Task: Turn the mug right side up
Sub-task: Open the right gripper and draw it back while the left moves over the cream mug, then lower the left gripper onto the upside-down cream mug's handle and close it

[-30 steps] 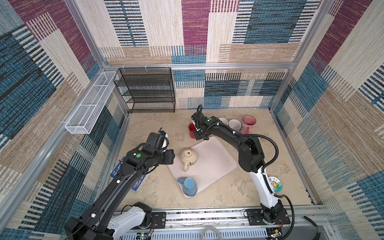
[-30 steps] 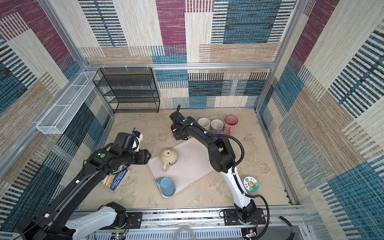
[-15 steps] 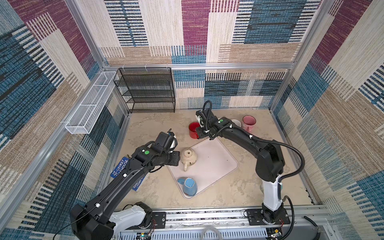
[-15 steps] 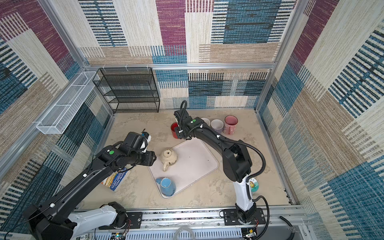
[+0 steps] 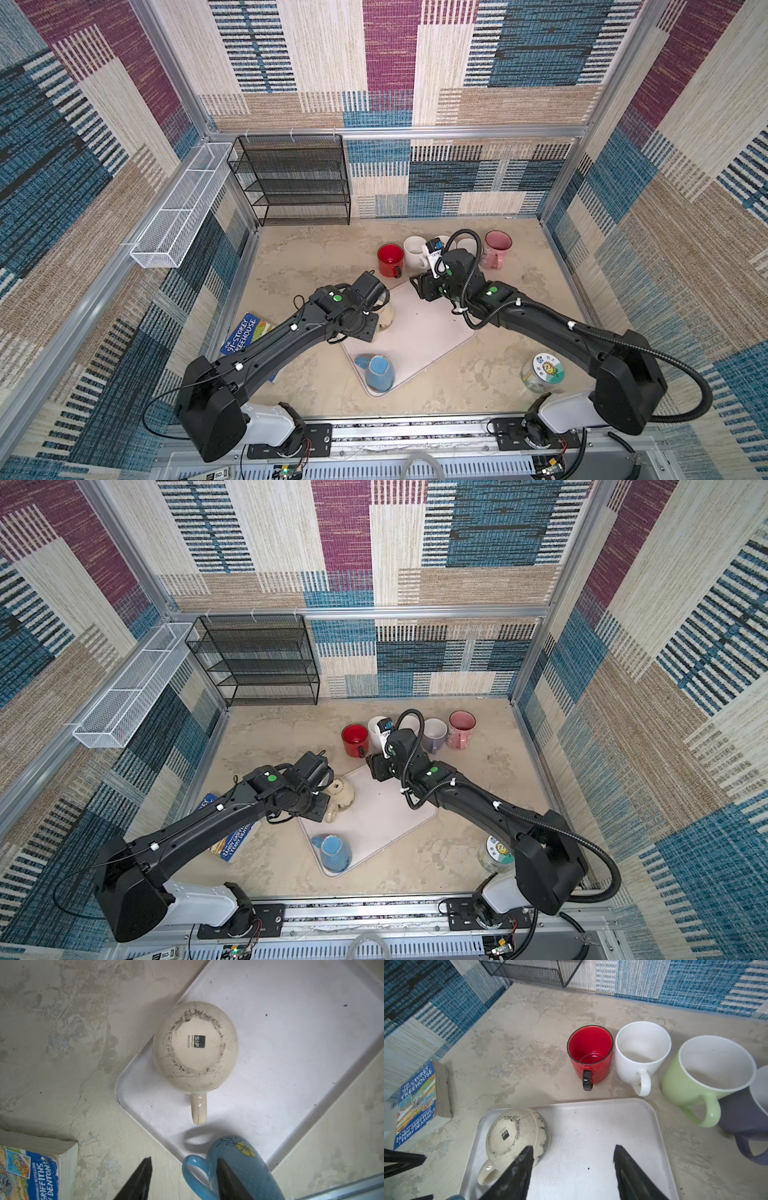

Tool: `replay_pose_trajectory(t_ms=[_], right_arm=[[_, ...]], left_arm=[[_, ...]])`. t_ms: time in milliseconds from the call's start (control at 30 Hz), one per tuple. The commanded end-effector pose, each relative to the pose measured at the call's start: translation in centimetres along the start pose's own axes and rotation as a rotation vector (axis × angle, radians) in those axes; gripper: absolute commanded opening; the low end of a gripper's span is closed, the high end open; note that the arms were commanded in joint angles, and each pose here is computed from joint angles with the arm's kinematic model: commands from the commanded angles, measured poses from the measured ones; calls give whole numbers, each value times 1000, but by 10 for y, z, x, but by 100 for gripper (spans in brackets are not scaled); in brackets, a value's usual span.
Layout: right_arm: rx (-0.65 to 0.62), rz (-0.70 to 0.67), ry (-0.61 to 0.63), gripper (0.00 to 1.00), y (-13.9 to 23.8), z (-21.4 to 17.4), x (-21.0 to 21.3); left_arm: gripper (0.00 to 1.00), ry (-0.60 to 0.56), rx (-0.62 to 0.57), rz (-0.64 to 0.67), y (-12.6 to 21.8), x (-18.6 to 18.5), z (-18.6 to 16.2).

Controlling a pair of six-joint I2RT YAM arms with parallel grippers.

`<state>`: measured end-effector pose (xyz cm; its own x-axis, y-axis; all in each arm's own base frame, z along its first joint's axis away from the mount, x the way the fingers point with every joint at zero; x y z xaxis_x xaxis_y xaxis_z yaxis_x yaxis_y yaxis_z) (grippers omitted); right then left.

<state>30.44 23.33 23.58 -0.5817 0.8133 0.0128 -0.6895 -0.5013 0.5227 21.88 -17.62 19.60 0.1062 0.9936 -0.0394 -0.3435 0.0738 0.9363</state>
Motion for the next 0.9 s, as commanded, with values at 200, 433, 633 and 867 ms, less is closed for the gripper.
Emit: replay_pose_trajectory(t_ms=[200,433,633,867], right_arm=[[-121,-20,-105,66,11,-9,-6],[-121,-37,-128,66,14,-22,-11],[-122,-42,-128,66,17,-27,-14],[-122,-54,-123,66,16,-30,-16]], left_arm=[[54,1,13,28,-15,-18,4],[54,4,74,23,-40,-30,1],[50,3,94,66,-56,-32,4],[38,19,108,108,-67,-30,6]])
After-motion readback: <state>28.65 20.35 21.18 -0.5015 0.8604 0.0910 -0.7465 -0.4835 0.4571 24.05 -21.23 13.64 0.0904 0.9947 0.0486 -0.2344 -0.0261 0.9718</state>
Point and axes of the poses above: each gripper's point midway between its finger pads, its own y axis back along the fingers, its own x axis along the line the jaws close on, z = x × y, the point moved 6 cm from there along y, back along the fingers, and after that the axes turned 13 degrees about y, right-handed, at the moved point
